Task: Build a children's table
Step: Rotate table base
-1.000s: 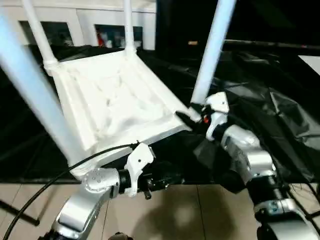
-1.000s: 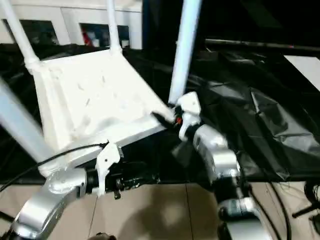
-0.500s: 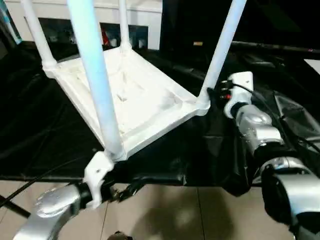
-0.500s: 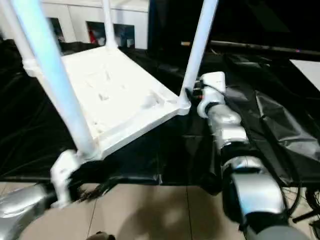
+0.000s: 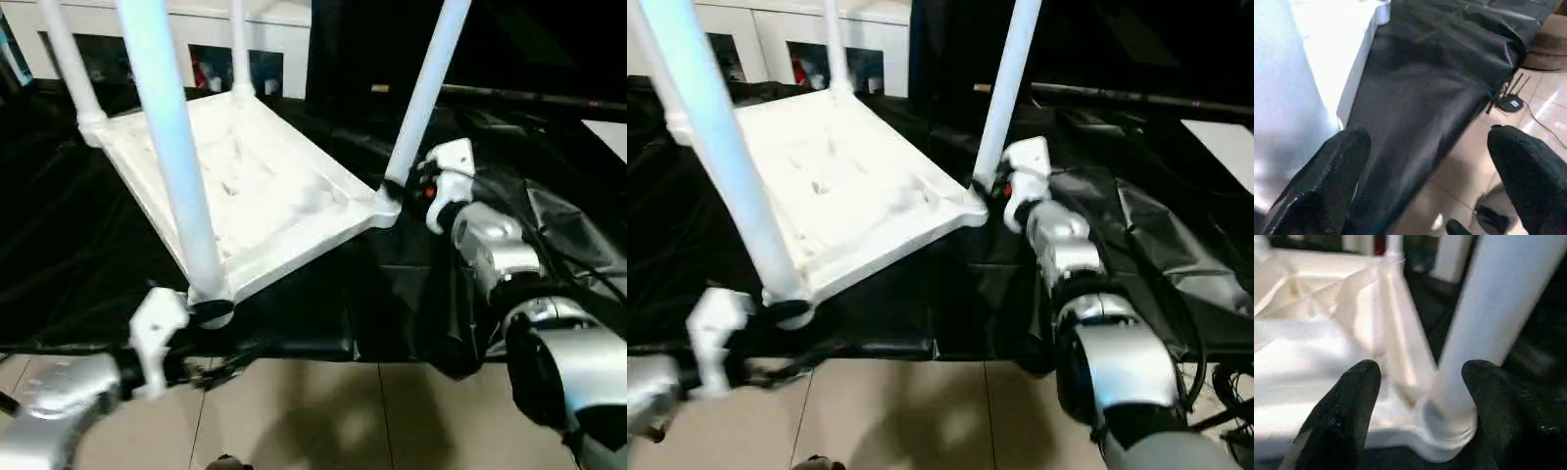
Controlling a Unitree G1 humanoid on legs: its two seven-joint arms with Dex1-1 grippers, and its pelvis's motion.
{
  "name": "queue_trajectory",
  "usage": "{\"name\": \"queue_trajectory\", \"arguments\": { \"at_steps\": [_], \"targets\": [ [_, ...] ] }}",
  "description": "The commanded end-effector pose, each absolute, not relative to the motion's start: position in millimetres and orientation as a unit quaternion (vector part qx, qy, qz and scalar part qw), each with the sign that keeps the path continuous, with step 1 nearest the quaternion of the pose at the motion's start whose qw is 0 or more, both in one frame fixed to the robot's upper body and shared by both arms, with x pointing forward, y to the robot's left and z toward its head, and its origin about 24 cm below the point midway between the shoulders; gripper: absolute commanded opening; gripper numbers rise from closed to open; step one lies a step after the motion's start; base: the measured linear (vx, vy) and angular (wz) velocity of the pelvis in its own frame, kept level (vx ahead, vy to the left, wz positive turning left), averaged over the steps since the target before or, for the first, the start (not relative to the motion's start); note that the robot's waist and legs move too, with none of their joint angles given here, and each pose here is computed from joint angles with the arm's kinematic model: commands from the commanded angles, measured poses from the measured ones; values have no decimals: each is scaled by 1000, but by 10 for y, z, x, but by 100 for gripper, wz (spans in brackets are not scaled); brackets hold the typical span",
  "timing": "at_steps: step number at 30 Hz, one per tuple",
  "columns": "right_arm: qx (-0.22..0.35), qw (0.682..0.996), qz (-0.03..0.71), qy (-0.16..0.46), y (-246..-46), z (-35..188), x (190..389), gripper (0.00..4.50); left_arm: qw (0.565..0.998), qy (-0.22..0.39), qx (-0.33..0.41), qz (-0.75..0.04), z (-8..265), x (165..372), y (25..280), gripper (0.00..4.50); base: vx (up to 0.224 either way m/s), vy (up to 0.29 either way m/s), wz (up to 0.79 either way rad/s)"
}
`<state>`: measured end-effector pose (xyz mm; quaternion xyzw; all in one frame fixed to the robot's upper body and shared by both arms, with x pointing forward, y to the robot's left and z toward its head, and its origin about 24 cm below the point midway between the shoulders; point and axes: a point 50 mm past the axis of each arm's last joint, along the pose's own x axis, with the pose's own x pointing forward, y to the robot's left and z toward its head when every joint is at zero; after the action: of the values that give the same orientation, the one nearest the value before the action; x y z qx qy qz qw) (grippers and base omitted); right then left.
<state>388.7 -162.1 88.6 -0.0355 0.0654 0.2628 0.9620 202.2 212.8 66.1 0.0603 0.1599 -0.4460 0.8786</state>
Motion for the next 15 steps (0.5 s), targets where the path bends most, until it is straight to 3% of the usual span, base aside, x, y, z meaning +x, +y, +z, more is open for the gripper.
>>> {"name": "queue_trajectory", "arguments": {
  "at_steps": [1, 10, 15],
  "targets": [
    [-58, 955, 285, 54, -1688, 904, 3849, 316, 870, 182, 47, -456, 655, 1965, 2153, 445, 0, 0, 0],
    [-62, 933, 350, 56, -1772, 766, 3659, 316, 902, 165, 46, -397, 707, 1892, 2354, 445, 0, 0, 0],
    [-57, 894, 438, 74, -1737, 663, 3456, 316, 925, 135, 30, -353, 747, 1978, 2458, 445, 0, 0, 0]
  ]
}}
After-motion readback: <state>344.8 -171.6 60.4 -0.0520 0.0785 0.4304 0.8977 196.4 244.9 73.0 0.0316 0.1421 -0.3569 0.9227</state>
